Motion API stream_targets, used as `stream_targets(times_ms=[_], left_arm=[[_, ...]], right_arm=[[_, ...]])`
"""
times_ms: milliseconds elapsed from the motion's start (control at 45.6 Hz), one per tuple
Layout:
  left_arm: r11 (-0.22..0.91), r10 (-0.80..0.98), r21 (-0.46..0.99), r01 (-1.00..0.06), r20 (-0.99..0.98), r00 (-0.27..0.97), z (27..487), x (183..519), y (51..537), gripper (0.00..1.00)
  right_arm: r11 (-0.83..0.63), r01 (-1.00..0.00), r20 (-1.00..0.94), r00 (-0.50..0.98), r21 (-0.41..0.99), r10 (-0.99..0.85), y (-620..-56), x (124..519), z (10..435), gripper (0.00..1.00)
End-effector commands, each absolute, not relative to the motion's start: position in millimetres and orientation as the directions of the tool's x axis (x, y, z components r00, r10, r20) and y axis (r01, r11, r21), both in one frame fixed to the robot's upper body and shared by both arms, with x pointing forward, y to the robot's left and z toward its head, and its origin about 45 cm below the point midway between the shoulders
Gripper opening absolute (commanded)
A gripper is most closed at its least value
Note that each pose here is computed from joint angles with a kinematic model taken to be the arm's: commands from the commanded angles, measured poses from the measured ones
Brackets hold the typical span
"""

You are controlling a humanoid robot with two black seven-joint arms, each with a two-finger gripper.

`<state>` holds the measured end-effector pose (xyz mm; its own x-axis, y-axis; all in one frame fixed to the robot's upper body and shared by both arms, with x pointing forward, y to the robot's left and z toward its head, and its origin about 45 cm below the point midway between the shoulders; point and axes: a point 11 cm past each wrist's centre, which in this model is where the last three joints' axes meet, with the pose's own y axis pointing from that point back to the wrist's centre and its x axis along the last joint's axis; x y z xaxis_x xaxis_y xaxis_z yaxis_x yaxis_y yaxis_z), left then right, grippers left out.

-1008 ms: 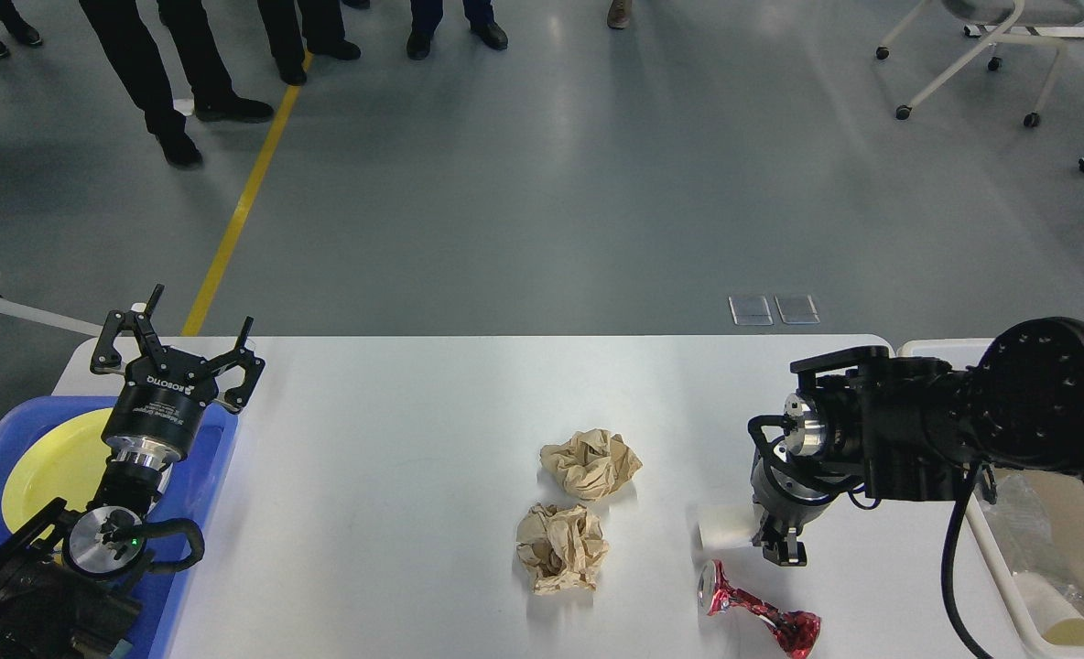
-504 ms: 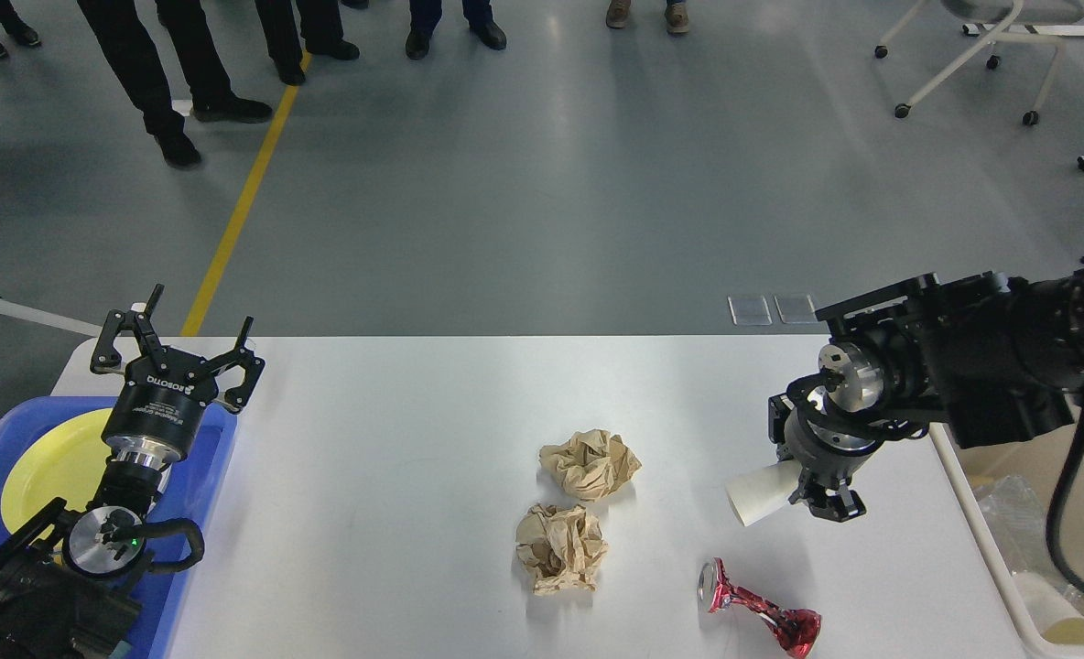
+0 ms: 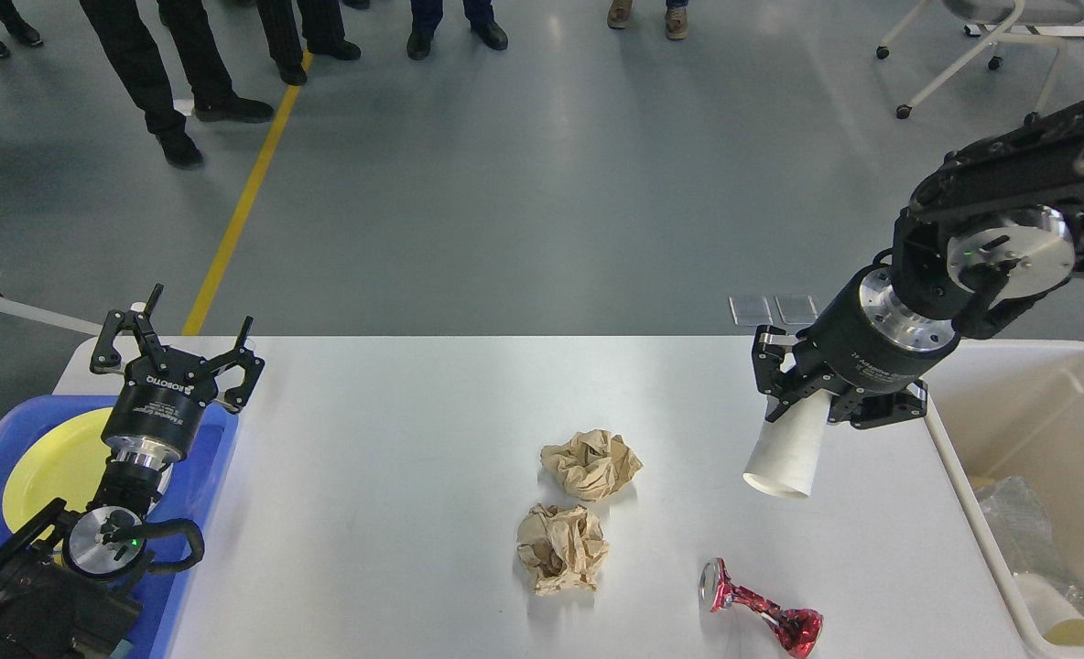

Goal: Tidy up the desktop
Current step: 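Lift the paper cup and carry it over the white bin, then lower the paper cup into the bin and release it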

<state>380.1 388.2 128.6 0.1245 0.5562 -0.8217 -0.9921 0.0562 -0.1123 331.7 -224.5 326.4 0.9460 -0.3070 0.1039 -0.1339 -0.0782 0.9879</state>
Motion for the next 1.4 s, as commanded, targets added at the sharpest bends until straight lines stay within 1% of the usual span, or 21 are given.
stream_targets(times_ms=[0, 110, 329, 416, 570, 614, 636, 701, 855, 943, 1052, 1140, 1184, 1381], left_arm=[[0.056, 0.556, -0.111, -0.992, -0.822, 0.123, 128, 380, 388, 0.96], [0.058, 0.557, -0.112, -0.992, -0.821, 0.125, 129, 380, 388, 0.96], [0.057, 0.556, -0.112, -0.992, -0.822, 0.125, 129, 380, 388, 0.96], [0.056, 0.556, -0.111, -0.992, -0.822, 0.123, 128, 380, 388, 0.96], [0.058, 0.557, -0.112, -0.992, -0.821, 0.125, 129, 380, 388, 0.96], [0.056, 0.557, -0.112, -0.992, -0.821, 0.124, 129, 380, 388, 0.96], [0.057, 0.556, -0.112, -0.992, -0.822, 0.125, 129, 380, 388, 0.96], [0.057, 0.556, -0.112, -0.992, -0.822, 0.125, 129, 380, 388, 0.96], [0.056, 0.556, -0.111, -0.992, -0.822, 0.123, 128, 380, 388, 0.96], [0.056, 0.556, -0.111, -0.992, -0.822, 0.123, 128, 380, 388, 0.96], [0.056, 0.556, -0.111, -0.992, -0.822, 0.123, 128, 380, 388, 0.96], [0.056, 0.556, -0.111, -0.992, -0.822, 0.123, 128, 380, 388, 0.96], [0.056, 0.556, -0.111, -0.992, -0.822, 0.123, 128, 380, 388, 0.96], [0.055, 0.556, -0.112, -0.992, -0.822, 0.123, 129, 380, 388, 0.96]], right_arm=[[-0.148, -0.14, 0.107, 0.972, 0.979, -0.21, -218, 324, 354, 0.23], [-0.153, -0.138, 0.113, 0.98, 0.979, -0.164, -214, 319, 369, 0.2], [-0.135, -0.158, 0.131, 0.973, 0.978, -0.19, -225, 322, 370, 0.2], [-0.071, -0.18, 0.157, 0.956, 0.981, -0.249, -252, 327, 369, 0.21], [0.021, -0.233, 0.219, 0.875, 0.972, -0.432, -329, 337, 356, 0.22], [0.041, -0.243, 0.233, 0.846, 0.969, -0.48, -351, 339, 350, 0.22], [0.062, -0.248, 0.243, 0.817, 0.967, -0.523, -376, 338, 343, 0.22], [0.097, -0.248, 0.258, 0.78, 0.964, -0.569, -412, 335, 330, 0.22], [0.208, -0.253, 0.327, 0.692, 0.945, -0.643, -493, 328, 305, 0.23], [0.26, -0.256, 0.365, 0.641, 0.931, -0.675, -527, 324, 288, 0.23], [0.321, -0.265, 0.416, 0.578, 0.909, -0.702, -559, 317, 249, 0.23], [0.37, -0.278, 0.463, 0.536, 0.887, -0.706, -574, 311, 220, 0.24], [0.392, -0.285, 0.484, 0.517, 0.875, -0.706, -579, 308, 206, 0.26], [0.497, -0.319, 0.591, 0.43, 0.807, -0.683, -592, 292, 147, 0.25]])
